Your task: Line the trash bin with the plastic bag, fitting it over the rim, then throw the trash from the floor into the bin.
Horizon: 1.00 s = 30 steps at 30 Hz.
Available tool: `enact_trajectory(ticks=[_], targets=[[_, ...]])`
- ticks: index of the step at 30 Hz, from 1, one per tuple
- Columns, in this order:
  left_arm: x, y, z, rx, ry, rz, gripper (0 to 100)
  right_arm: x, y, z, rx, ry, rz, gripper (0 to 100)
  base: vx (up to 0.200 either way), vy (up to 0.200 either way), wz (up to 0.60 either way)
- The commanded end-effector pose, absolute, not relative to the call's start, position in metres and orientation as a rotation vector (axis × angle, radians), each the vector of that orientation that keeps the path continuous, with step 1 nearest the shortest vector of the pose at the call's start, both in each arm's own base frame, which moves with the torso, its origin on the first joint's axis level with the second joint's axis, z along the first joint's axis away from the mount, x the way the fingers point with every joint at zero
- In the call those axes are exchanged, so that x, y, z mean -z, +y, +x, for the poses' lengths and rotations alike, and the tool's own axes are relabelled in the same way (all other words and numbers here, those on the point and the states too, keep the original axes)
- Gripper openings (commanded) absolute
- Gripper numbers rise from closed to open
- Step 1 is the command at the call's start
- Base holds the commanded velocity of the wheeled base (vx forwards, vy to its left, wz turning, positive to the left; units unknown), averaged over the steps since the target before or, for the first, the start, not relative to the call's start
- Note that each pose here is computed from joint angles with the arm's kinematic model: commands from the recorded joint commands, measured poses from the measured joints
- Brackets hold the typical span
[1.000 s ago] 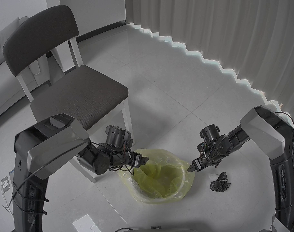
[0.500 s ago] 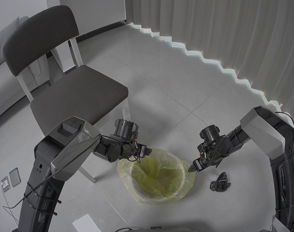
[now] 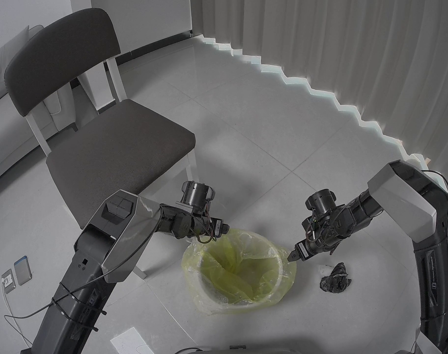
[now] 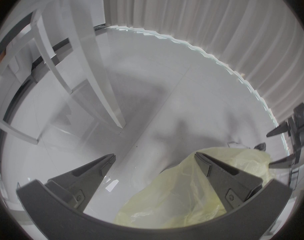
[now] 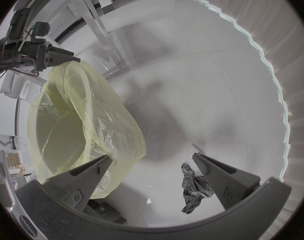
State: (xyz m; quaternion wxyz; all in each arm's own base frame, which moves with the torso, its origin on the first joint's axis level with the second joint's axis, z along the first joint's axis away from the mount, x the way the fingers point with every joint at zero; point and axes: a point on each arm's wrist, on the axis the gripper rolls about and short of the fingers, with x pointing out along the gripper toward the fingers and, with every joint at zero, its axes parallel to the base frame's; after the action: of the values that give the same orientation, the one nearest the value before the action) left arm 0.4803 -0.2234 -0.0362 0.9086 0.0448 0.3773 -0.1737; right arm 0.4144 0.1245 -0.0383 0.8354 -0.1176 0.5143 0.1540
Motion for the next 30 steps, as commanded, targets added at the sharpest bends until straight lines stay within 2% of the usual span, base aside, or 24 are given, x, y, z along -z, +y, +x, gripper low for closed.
enact_trajectory(ticks=[1,7,12,17,22,30], targets=[[-0.003,-0.217,0.487,0.324,0.714,-0.008,100,0.040,0.117,0.415,-0.313,1.101,-0.240,100,0.000,0.000,0.00],[-0.049,-0.206,0.480,0.323,0.663,-0.069,100,0.040,0.111,0.411,-0.298,1.109,-0.225,100,0.000,0.000,0.00],[-0.069,-0.196,0.473,0.304,0.659,-0.108,100,0.027,0.095,0.407,-0.278,1.091,-0.195,100,0.000,0.000,0.00],[-0.072,-0.185,0.450,0.317,0.699,-0.109,100,0.023,0.068,0.405,-0.227,1.086,-0.160,100,0.000,0.000,0.00],[-0.076,-0.167,0.432,0.357,0.613,-0.137,100,0.023,0.046,0.402,-0.203,1.063,-0.125,100,0.000,0.000,0.00],[-0.067,-0.159,0.419,0.373,0.601,-0.147,100,0.012,0.057,0.395,-0.293,1.035,-0.089,100,0.000,0.000,0.00]])
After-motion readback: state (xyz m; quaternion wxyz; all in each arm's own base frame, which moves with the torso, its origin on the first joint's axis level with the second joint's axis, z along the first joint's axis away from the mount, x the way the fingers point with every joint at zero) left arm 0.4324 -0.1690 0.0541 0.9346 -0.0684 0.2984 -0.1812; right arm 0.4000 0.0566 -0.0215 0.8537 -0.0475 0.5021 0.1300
